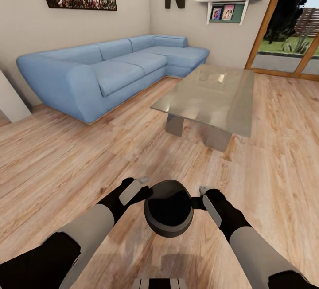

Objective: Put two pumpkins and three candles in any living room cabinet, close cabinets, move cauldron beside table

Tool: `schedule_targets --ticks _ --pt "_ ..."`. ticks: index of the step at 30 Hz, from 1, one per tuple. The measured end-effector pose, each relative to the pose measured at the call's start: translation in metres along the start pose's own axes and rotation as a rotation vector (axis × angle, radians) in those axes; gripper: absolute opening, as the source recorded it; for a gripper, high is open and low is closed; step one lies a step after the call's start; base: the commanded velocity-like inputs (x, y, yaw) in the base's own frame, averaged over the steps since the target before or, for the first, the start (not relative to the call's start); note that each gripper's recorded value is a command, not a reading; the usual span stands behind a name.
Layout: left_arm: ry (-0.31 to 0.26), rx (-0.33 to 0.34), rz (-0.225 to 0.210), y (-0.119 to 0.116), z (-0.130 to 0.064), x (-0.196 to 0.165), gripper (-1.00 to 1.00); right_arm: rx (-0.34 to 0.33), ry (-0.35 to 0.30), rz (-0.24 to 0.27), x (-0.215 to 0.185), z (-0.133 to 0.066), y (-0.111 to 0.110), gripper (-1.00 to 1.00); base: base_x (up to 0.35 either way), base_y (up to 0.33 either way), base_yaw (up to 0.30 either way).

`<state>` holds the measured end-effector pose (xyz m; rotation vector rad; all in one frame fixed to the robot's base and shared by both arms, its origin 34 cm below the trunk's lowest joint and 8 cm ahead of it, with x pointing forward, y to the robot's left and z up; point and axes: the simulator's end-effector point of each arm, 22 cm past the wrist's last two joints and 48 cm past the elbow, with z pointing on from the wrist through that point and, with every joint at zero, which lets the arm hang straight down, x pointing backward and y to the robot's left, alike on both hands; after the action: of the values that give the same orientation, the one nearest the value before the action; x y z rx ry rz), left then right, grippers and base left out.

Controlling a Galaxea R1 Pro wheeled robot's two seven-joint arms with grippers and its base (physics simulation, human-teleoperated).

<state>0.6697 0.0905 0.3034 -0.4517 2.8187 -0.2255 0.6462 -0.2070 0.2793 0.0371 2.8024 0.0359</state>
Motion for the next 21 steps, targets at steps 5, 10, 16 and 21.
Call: schedule_targets --ticks 5,10,16,21 --pt "-0.007 0.045 -0.010 -0.015 -0.005 -0.004 1.00 0.000 0.000 0.000 0.000 0.000 0.000 1.00 0.000 0.000 0.000" --pt "-0.026 0.073 -0.006 -0.025 -0.010 -0.011 1.00 0.000 0.000 0.000 0.000 0.000 0.000 1.00 0.000 0.000 0.000" --pt "-0.024 0.072 0.017 -0.027 -0.004 -0.007 1.00 0.000 0.017 0.000 0.007 0.008 0.000 1.00 0.000 0.000 0.000" --pt "-0.007 0.060 0.041 -0.025 0.008 0.002 1.00 0.001 0.038 0.000 0.015 0.017 -0.001 1.00 0.000 0.000 0.000"
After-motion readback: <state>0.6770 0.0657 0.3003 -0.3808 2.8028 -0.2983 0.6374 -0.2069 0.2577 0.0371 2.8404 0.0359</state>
